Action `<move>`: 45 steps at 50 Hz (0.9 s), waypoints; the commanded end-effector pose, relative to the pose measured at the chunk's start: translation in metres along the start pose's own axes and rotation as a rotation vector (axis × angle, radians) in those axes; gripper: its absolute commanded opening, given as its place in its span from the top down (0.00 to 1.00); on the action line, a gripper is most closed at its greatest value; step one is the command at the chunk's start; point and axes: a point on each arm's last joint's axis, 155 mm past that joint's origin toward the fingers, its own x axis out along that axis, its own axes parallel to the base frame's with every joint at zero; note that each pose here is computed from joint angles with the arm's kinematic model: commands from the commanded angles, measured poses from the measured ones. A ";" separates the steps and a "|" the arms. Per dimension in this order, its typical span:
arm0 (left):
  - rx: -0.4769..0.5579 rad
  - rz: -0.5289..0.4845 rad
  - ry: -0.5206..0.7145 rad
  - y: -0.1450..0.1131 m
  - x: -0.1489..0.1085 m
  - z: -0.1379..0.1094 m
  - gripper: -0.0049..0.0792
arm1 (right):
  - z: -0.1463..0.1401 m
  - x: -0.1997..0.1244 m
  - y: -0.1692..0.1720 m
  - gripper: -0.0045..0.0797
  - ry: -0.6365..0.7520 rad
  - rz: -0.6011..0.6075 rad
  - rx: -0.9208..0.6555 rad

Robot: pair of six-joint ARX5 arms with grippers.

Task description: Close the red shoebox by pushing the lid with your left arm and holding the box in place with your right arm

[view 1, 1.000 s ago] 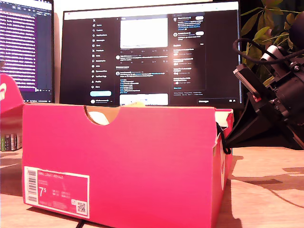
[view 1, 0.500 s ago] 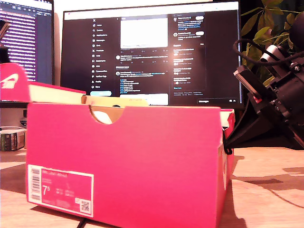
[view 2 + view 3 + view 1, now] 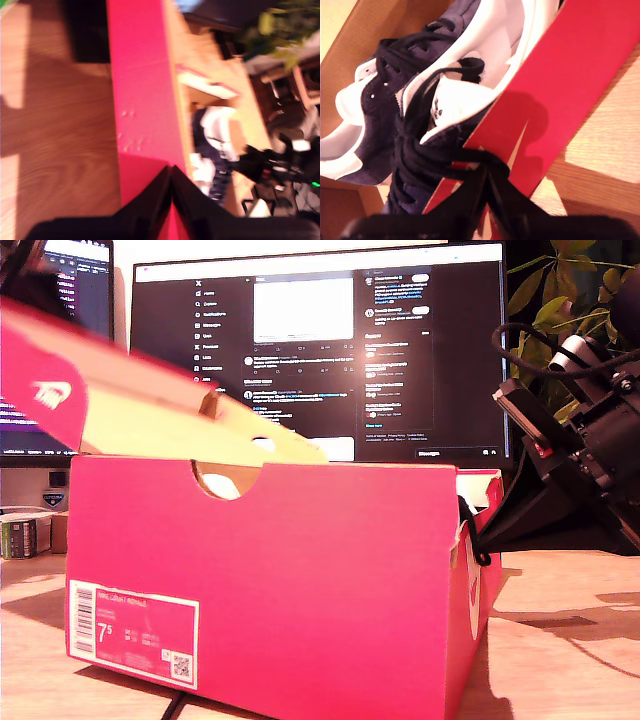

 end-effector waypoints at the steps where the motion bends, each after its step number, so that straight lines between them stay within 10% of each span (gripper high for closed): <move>1: 0.014 -0.048 0.076 -0.021 0.025 -0.014 0.96 | 0.001 0.004 0.009 0.96 0.005 0.026 -0.025; 45: 0.183 -0.226 0.350 -0.143 0.110 -0.083 0.96 | 0.028 -0.013 -0.018 0.96 -0.050 -0.025 -0.019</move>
